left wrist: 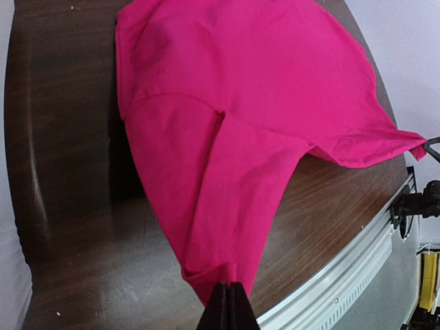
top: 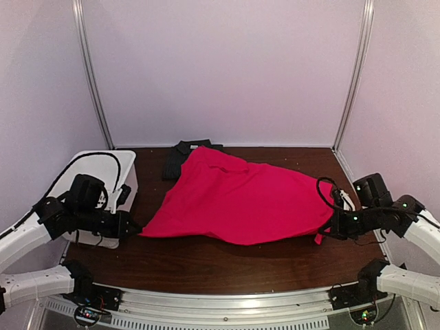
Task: Fold and stack the mixed laundry pile
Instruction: Flatten out the crumpled T-shirt at the center of the board.
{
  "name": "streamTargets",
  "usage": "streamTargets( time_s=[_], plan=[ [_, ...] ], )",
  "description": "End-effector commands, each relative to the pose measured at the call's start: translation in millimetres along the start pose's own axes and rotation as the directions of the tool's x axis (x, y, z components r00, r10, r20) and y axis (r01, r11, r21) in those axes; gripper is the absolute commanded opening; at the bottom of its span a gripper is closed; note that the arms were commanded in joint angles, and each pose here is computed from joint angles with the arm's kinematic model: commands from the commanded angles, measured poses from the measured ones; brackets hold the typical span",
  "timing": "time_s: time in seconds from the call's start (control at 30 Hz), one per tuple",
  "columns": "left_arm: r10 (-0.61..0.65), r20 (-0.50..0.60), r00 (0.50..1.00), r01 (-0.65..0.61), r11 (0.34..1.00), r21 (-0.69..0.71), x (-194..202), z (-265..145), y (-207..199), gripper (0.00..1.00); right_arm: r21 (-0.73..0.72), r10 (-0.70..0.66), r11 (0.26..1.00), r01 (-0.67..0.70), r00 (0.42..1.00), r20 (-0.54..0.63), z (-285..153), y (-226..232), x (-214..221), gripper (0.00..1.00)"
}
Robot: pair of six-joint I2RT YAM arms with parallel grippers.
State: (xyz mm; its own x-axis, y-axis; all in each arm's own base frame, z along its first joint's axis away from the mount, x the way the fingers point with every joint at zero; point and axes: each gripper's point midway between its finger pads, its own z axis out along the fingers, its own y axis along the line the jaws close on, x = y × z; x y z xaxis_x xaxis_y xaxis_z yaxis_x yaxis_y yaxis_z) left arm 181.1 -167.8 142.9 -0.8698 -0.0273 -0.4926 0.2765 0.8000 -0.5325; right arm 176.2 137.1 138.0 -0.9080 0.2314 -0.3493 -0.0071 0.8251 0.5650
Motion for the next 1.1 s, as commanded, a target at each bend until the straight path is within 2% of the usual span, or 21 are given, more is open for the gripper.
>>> streamTargets(
  time_s=[0.0, 0.1, 0.13, 0.2, 0.3, 0.37, 0.47, 0.63, 0.8, 0.93, 1.07],
  plan=[
    [-0.081, -0.105, 0.991, 0.071, 0.992, -0.102, 27.9, -4.1, 14.2, 0.0, 0.109, 0.046, 0.993, -0.039, 0.997, -0.068, -7.6, -21.6, 23.7, 0.0],
    [-0.066, -0.171, 0.983, 0.046, 0.992, -0.117, 44.8, -3.7, 13.0, 0.0, 0.118, 0.045, 0.993, -0.031, 0.992, -0.115, -6.5, -26.0, 34.8, 0.0],
    [-0.059, -0.197, 0.979, 0.035, 0.992, -0.123, 50.2, -4.1, 13.5, 0.02, 0.107, 0.047, 0.994, -0.032, 0.989, -0.141, -4.7, -25.3, 40.1, 0.04],
    [-0.027, -0.241, 0.97, -0.002, 0.993, -0.117, 58.5, -7.3, 10.7, 0.18, 0.093, 0.054, 0.995, -0.036, 0.981, -0.188, -4.4, -23.5, 50.0, 0.2],
    [0.007, -0.253, 0.967, -0.036, 0.993, -0.111, 59.0, -22.4, 4.8, 0.38, 0.067, 0.035, 0.997, -0.022, 0.982, -0.186, -17.0, -12.5, 47.7, 0.44],
    [0.027, -0.244, 0.969, -0.054, 0.993, -0.104, 54.5, -33.0, -0.4, 0.5, 0.04, 0.014, 0.999, -0.007, 0.987, -0.16, -29.6, 0.2, 38.6, 0.51],
    [0.084, -0.187, 0.979, -0.109, 0.986, -0.125, 28.6, -37.8, -7.5, 0.54, 0.002, -0.029, 1.0, 0.03, 0.995, -0.096, -34.7, 16.4, 17.8, 0.58],
    [0.16, -0.111, 0.981, -0.174, 0.975, -0.136, -19.6, 1.8, -18.9, 0.51, -0.041, -0.09, 0.995, 0.088, 0.995, -0.048, 10.5, 28.5, -14.4, 0.59],
    [0.22, -0.045, 0.974, -0.224, 0.959, -0.175, -63.5, 49.9, -22.7, 0.54, -0.037, -0.164, 0.986, 0.163, 0.986, -0.032, 52.9, 31.2, -36.3, 0.57],
    [0.236, -0.114, 0.965, -0.249, 0.962, -0.116, -57.3, 102.0, -26.2, 0.52, -0.085, -0.25, 0.966, 0.245, 0.966, -0.059, 79.4, 47.8, -35.7, 0.53],
    [0.246, -0.141, 0.959, -0.262, 0.959, -0.106, -51.7, 135.8, -18.6, 0.51, -0.095, -0.312, 0.948, 0.304, 0.945, -0.097, 100.3, 52.1, -27.3, 0.52]
  ],
)
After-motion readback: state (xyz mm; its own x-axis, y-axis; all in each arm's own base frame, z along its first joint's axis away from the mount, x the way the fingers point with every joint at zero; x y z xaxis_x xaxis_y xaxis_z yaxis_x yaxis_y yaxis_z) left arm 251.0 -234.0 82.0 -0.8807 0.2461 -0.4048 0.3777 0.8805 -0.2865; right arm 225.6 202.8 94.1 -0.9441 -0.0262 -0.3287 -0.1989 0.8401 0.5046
